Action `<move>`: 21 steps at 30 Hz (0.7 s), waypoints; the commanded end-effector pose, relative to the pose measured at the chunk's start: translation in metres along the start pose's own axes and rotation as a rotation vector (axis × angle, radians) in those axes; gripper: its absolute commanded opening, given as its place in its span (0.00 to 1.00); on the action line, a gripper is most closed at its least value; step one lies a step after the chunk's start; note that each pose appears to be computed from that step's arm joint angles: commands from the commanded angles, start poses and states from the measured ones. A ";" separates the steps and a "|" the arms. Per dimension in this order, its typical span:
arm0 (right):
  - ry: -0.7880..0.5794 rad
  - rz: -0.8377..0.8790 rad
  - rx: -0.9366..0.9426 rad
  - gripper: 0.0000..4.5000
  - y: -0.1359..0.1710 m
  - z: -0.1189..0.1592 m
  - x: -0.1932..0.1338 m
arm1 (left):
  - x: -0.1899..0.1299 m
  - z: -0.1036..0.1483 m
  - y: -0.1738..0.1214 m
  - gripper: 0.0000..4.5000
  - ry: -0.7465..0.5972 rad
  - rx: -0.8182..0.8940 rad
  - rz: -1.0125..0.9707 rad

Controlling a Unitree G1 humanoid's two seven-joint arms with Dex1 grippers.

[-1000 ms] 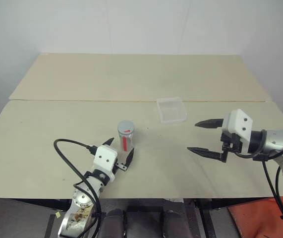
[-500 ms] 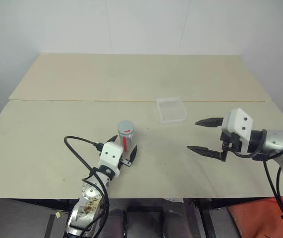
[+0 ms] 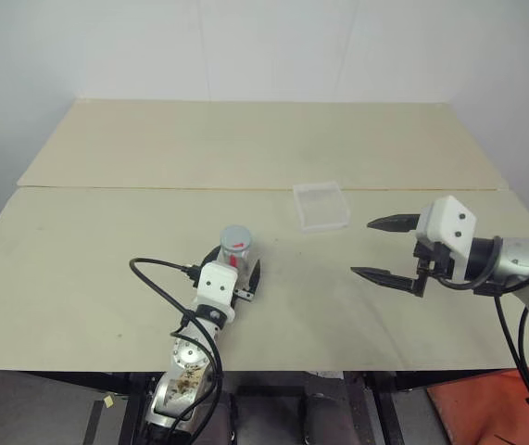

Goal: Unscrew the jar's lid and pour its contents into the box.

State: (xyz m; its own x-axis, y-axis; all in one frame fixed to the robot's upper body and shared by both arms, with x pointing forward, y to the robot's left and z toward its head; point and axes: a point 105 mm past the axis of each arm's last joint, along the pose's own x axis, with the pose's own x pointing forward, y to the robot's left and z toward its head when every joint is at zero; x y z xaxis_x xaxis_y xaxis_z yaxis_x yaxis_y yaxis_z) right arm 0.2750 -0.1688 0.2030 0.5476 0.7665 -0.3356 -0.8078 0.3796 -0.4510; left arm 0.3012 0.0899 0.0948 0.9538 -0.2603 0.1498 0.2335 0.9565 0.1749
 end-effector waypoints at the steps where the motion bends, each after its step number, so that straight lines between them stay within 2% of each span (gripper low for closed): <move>1: -0.009 -0.038 -0.055 1.00 -0.006 0.011 -0.008 | 0.004 0.014 0.000 0.99 -0.085 0.032 0.034; 9: 0.001 -0.049 -0.061 1.00 -0.007 0.009 -0.007 | 0.004 0.013 0.002 0.99 -0.092 -0.002 0.068; 17: 0.003 -0.055 -0.064 1.00 -0.007 0.008 -0.007 | 0.003 0.006 0.001 0.44 -0.062 -0.008 0.068; 21: 0.001 -0.055 -0.065 1.00 -0.006 0.007 -0.005 | 0.003 0.005 0.002 0.44 -0.055 -0.025 0.078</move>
State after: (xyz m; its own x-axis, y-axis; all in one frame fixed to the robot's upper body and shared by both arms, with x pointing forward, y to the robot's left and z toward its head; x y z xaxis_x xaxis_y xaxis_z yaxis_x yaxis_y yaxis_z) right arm 0.2772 -0.1720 0.2017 0.5695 0.7448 -0.3477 -0.7930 0.3867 -0.4707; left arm 0.3037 0.0878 0.0974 0.9567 -0.2071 0.2044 0.1783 0.9724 0.1509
